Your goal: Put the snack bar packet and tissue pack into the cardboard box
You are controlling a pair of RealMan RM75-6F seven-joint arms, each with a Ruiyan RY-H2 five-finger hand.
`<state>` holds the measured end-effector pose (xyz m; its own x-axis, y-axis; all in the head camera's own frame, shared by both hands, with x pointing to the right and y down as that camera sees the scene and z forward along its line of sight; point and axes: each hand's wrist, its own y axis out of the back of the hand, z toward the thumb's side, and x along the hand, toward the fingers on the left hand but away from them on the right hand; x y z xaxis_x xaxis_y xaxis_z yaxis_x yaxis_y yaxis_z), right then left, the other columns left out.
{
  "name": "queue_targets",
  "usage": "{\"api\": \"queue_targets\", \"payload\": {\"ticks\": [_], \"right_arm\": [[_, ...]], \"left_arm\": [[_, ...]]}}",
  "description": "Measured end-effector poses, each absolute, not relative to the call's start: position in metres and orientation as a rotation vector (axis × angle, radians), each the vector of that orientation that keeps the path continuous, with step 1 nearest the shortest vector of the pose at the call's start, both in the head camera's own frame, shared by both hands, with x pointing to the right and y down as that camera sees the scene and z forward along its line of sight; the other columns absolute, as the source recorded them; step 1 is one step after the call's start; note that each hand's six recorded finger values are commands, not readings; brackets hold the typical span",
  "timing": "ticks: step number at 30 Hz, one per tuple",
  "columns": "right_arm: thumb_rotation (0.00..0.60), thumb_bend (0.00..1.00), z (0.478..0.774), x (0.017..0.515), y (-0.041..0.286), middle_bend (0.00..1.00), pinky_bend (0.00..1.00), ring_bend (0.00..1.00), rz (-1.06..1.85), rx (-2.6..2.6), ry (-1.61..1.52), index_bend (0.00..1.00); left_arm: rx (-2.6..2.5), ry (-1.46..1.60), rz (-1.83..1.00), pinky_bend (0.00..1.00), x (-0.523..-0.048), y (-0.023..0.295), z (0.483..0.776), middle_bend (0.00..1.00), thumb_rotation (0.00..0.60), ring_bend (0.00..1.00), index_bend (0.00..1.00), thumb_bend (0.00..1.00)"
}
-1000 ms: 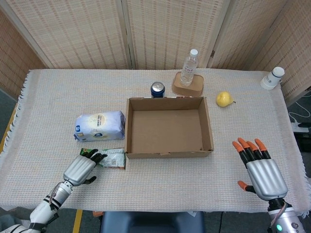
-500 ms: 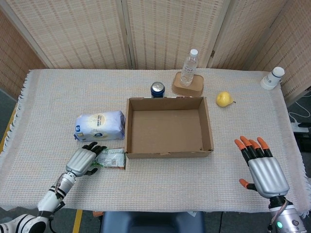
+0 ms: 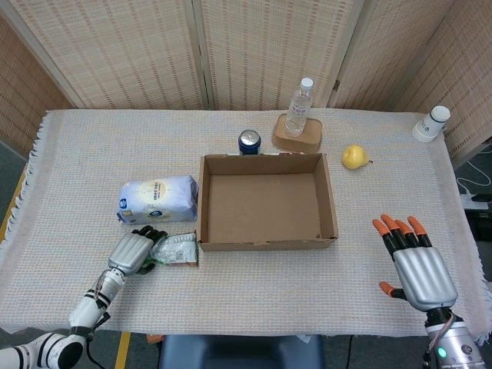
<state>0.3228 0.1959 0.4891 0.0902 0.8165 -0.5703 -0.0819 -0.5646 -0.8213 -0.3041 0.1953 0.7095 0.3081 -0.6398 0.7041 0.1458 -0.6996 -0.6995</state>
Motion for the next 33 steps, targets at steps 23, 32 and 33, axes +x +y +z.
{"api": "queue_targets", "payload": {"ticks": [23, 32, 33], "right_arm": [[0.6, 0.02, 0.486, 0.324, 0.195, 0.04, 0.0, 0.0, 1.562, -1.637, -0.751, 0.06], [0.6, 0.02, 0.485, 0.324, 0.195, 0.04, 0.0, 0.0, 1.557, -1.64, -0.752, 0.06], [0.6, 0.02, 0.485, 0.324, 0.195, 0.04, 0.0, 0.0, 1.556, -1.64, -0.752, 0.06]], "left_arm": [[-1.837, 0.527, -1.375, 0.85, -0.308, 0.192, 0.683, 0.88, 0.6, 0.75, 0.77, 0.41], [-1.912, 0.536, -1.324, 0.85, -0.289, 0.18, 0.617, 0.89, 0.6, 0.75, 0.78, 0.41], [-1.914, 0.537, -1.313, 0.85, -0.286, 0.176, 0.606, 0.89, 0.6, 0.75, 0.78, 0.41]]}}
